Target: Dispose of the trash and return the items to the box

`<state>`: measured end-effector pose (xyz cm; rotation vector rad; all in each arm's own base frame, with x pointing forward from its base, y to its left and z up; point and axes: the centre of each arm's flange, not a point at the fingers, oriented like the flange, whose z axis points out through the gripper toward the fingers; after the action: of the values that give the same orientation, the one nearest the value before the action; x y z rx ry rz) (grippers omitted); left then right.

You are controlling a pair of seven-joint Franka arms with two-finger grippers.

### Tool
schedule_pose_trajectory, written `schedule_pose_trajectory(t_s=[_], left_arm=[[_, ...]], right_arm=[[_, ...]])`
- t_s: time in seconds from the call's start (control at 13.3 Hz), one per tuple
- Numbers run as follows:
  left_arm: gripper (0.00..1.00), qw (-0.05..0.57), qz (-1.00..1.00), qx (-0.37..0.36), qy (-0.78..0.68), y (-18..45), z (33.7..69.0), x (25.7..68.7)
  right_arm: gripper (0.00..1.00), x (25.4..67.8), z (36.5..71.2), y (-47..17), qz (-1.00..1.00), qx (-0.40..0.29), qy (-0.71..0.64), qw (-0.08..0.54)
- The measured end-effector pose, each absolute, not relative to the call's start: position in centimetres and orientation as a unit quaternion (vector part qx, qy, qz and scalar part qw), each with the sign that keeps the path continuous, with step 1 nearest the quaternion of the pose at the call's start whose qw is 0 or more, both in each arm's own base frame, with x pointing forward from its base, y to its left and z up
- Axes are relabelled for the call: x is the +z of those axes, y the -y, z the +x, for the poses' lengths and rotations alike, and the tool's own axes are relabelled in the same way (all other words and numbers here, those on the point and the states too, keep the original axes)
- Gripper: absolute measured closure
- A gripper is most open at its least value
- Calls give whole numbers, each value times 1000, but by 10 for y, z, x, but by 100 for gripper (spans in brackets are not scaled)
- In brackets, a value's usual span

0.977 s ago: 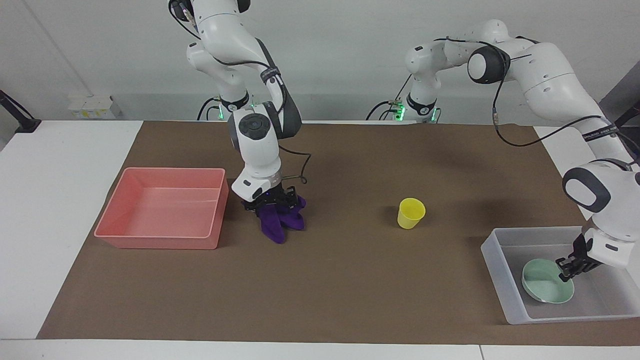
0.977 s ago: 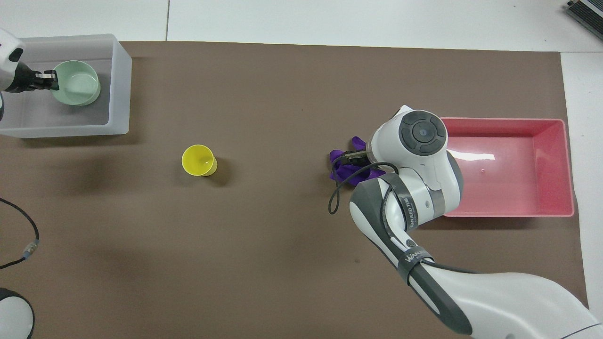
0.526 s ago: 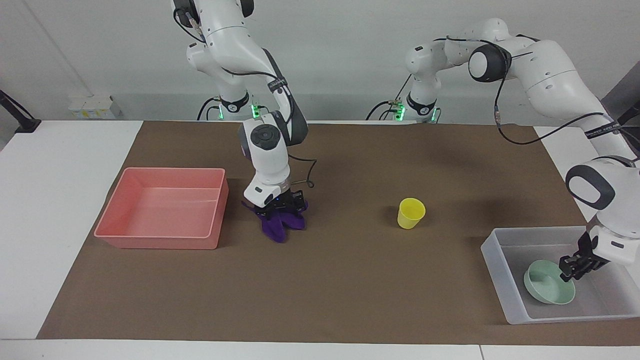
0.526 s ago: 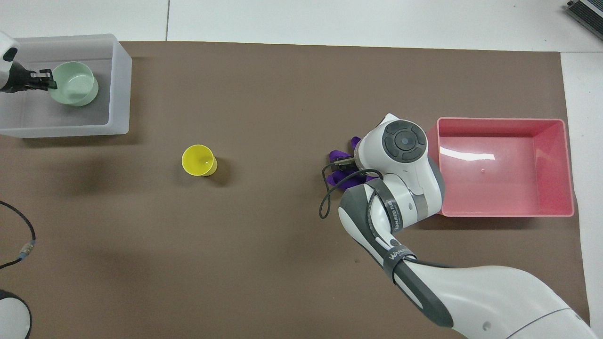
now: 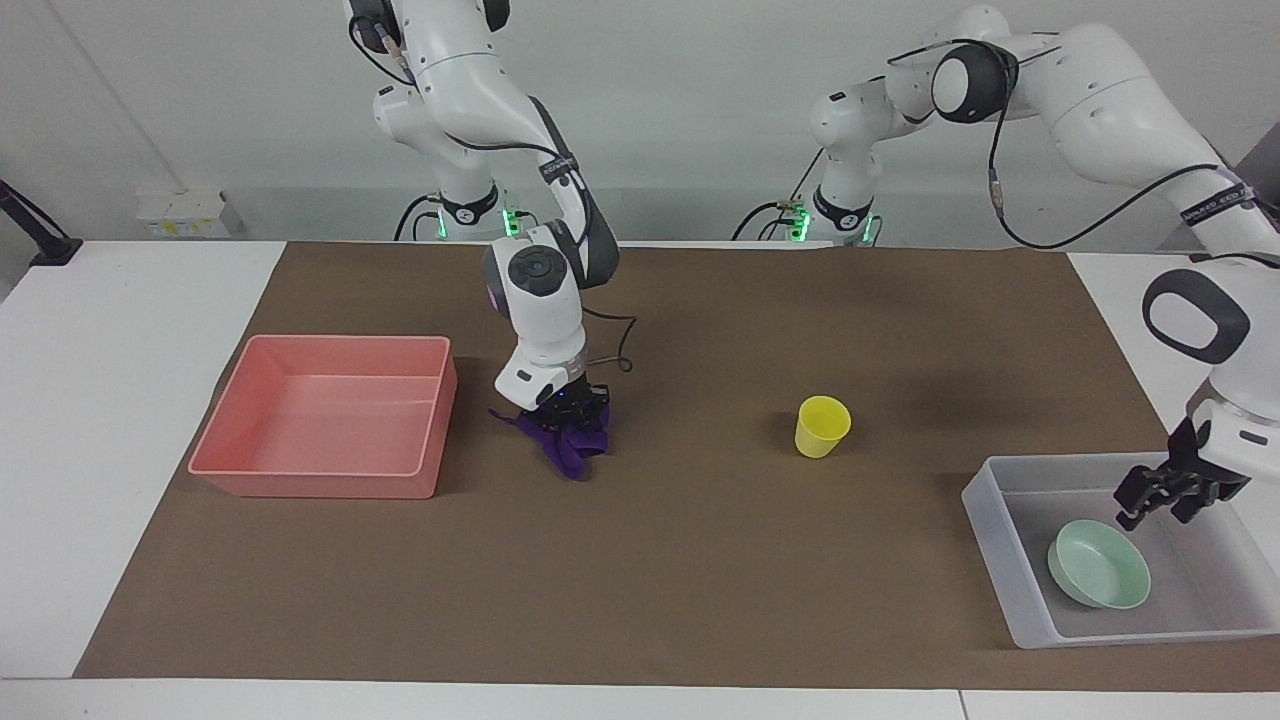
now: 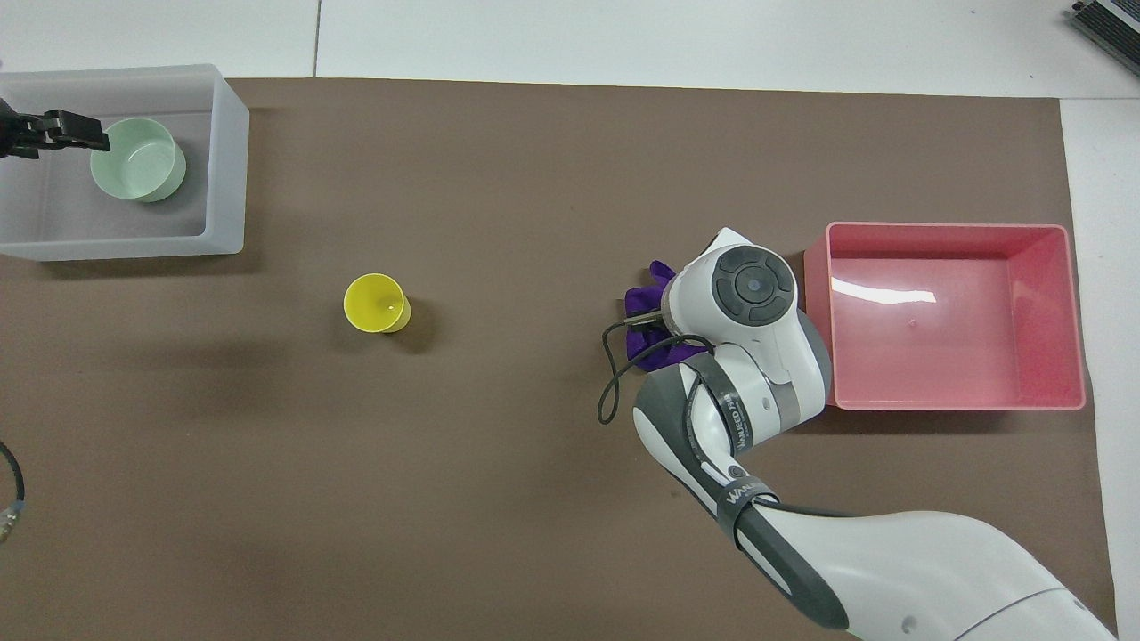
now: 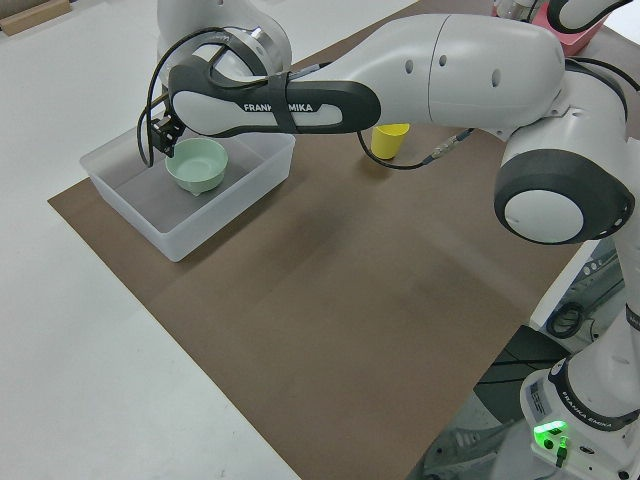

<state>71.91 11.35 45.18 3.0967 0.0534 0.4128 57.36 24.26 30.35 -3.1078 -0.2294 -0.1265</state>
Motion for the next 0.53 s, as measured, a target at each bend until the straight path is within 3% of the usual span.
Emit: schedule_pose_trajectory(t_s=[0.23,0.53], left_arm=[[0,8,994,110,17,-57,672,473],[0,11,996,80,29,-6,631,464]], right_arm=[[81,314,573,-242,-997,-40,61,12],[84,377,575,-233,-999,-46,19,13]])
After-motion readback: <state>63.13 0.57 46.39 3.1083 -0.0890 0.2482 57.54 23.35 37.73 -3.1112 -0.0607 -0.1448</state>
